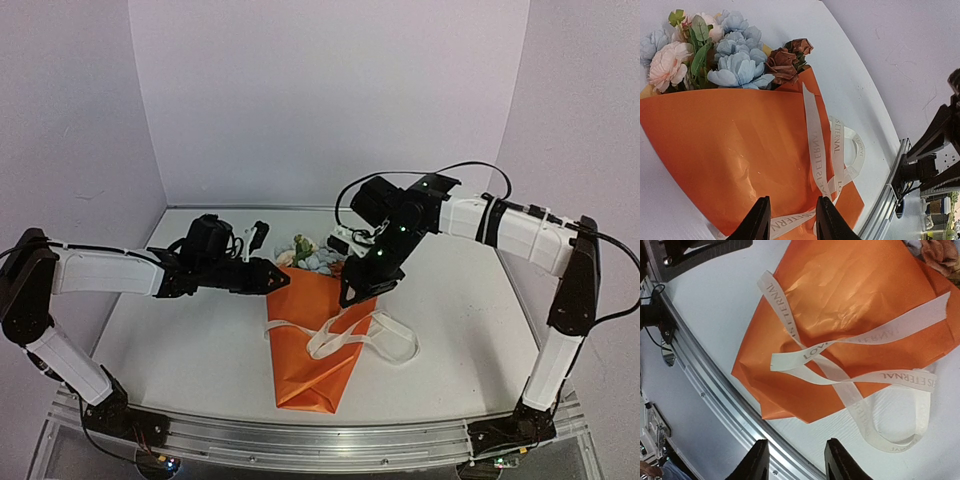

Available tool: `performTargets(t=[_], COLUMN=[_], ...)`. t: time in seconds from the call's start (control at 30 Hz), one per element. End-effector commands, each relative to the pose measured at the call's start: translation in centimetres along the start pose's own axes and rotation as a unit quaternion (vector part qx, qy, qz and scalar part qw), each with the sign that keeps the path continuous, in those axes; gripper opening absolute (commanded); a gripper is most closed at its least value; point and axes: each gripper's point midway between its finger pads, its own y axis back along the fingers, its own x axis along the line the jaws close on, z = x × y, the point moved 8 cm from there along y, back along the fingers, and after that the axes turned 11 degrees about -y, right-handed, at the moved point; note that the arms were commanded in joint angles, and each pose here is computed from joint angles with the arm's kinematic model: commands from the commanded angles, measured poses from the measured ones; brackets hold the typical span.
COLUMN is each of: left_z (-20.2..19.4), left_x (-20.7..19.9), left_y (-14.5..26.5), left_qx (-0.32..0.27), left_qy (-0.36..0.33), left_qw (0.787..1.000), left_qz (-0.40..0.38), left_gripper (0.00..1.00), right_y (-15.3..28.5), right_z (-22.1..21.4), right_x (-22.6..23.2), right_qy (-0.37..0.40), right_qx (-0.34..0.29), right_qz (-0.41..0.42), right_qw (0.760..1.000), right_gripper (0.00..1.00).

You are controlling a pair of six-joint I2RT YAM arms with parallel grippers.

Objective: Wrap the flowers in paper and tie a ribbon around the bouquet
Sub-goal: Place the right side of the ribbon on the folded bouquet, then cross the ribbon over the folded bouquet.

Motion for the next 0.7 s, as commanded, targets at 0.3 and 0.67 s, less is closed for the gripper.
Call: performTargets(t=[0.3, 0.67], left_z=[-1.0, -2.6], left_x=[0.6, 1.4], left_y=[1.9, 2.0], left_qx=[0.015, 0.047], left_qy=[0.013, 0.024], left_qw=[0.999, 0.996], left_qz=[0.047, 0.075], left_gripper=[0.34, 0.34], right_y=[-3.5, -7.6], right_z=[5.0, 4.6], right_x=[-3.0, -5.2], right_qy=[-0.247, -0.359], right_qx=[-0.090, -0.089], right_qz=[-0.113, -0.099], right_qw=[0.958, 0.924], right_gripper=[0.55, 0.43])
